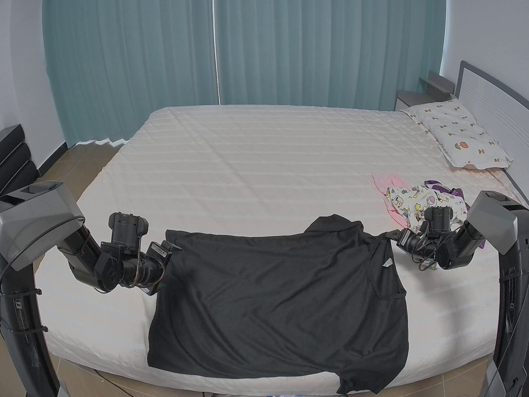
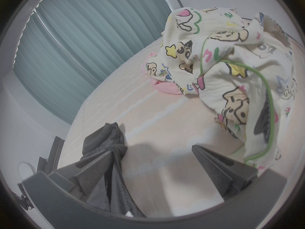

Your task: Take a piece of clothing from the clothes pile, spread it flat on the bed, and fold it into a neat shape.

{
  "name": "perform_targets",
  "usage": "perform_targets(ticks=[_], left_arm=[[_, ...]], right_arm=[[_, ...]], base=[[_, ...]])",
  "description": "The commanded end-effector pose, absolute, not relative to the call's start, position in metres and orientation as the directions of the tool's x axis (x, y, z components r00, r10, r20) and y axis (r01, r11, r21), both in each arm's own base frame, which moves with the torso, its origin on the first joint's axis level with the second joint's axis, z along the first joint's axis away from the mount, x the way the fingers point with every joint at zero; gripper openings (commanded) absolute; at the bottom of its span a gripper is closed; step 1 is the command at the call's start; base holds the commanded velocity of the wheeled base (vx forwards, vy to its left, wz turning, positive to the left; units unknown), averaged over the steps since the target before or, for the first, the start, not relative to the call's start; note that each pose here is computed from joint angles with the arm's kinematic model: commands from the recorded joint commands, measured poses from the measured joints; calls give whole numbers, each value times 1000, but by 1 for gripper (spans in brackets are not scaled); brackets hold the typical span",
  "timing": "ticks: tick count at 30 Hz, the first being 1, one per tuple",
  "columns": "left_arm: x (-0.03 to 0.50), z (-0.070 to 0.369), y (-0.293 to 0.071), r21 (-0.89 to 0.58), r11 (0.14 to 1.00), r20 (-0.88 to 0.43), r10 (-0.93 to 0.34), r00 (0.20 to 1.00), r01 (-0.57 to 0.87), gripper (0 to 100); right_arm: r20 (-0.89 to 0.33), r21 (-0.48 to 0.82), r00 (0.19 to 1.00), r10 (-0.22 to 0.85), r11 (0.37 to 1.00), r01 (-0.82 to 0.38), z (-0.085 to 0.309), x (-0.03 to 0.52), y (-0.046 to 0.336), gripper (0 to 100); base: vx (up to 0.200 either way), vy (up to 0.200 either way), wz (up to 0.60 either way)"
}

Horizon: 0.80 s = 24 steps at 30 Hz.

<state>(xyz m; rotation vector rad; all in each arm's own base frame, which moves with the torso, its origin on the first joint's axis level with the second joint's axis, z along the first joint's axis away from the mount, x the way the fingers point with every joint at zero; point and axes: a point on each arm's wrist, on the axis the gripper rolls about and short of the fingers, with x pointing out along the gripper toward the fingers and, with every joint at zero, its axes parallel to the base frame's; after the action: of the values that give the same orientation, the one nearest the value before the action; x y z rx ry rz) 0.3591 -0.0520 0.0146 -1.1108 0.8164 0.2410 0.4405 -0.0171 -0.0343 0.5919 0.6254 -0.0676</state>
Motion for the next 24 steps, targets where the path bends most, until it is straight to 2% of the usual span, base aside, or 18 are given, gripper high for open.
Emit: perform_targets(ticks=[1,5,7,16,18,21,24], left_arm=[[359,14,-52,-699,453,-688,-214,693,-554,100],[359,14,-52,-699,453,-688,-214,693,-554,100],[359,14,-52,-699,454,-688,-214,693,-553,100],[359,14,-52,-698,454,-689,-214,692,-554,100],[359,14,-52,-698,454,-689,-214,692,-554,100],[359,14,-52,-697,454,-690,-214,691,-555,100],[359,14,-52,-697,454,-690,-214,691,-555,100]], right_arm=[[-593,488,798,106,835,252,-32,438,-18,100],[-627,467,776,70,831,302,-32,437,-27,100],[-624,450,781,20,827,337,-28,440,-36,100],[-604,452,797,17,831,324,-15,441,-33,100],[-637,420,770,19,847,326,-19,437,-29,100],[-702,320,711,-47,871,373,-28,434,-34,100],[-707,303,704,-65,871,385,-32,433,-37,100]], base=[[0,0,0],[0,0,0],[0,0,0],[0,0,0],[0,0,0],[0,0,0],[0,0,0]])
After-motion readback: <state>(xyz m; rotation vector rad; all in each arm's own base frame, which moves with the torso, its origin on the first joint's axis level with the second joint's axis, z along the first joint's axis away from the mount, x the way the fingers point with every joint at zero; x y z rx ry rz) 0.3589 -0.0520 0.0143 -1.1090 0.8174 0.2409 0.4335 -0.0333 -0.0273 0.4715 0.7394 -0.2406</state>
